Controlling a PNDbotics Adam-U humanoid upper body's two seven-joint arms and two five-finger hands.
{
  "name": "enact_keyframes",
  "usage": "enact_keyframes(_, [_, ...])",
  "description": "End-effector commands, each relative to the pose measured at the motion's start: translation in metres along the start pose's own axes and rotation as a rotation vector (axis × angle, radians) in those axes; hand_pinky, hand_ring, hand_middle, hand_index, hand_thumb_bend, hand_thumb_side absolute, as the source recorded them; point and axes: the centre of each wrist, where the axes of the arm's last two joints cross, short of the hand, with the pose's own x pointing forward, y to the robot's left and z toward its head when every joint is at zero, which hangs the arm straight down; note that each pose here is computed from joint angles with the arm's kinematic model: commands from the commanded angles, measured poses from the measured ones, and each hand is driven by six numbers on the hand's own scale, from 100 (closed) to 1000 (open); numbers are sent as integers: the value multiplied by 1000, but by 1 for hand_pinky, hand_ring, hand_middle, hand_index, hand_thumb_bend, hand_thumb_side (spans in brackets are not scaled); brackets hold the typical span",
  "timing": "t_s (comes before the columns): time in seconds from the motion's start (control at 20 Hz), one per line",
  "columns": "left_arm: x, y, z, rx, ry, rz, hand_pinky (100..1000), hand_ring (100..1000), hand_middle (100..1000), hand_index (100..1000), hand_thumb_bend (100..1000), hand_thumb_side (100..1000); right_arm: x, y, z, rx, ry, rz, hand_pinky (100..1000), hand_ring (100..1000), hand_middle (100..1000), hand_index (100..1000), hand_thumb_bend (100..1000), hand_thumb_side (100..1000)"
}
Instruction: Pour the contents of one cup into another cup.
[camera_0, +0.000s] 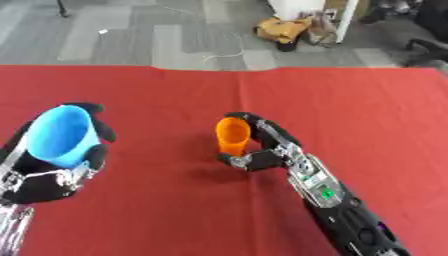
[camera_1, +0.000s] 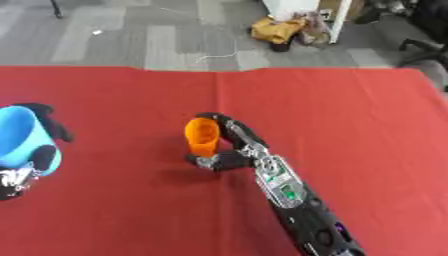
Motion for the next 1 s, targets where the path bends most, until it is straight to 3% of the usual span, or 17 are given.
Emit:
enact_keyframes(0.05, [8,1,-7,-23,-31,-14,634,608,429,776,100,100,6,1,-7,30,-24,17,873,808,725,883,534,100])
enact_keyframes(0.5, [7,1,-7,-25,-29,-13,634,608,429,776,100,100,0,9,-7,75,-11,18,860,785,709,875,534,100])
enact_keyframes(0.55, [7,1,-7,-25,-29,-13,635,609,429,776,100,100,0,9,-7,76,-10,18,799,717,646,837,511,100])
enact_keyframes(0.75, [7,1,-8,-27,-28,-13,635,616,430,777,100,100,-2,13,-9,79,-5,20,694,585,517,712,409,100])
enact_keyframes(1.0, [6,1,-8,-27,-26,-11,636,627,430,778,100,100,-2,12,-10,35,-22,9,631,510,439,617,256,100])
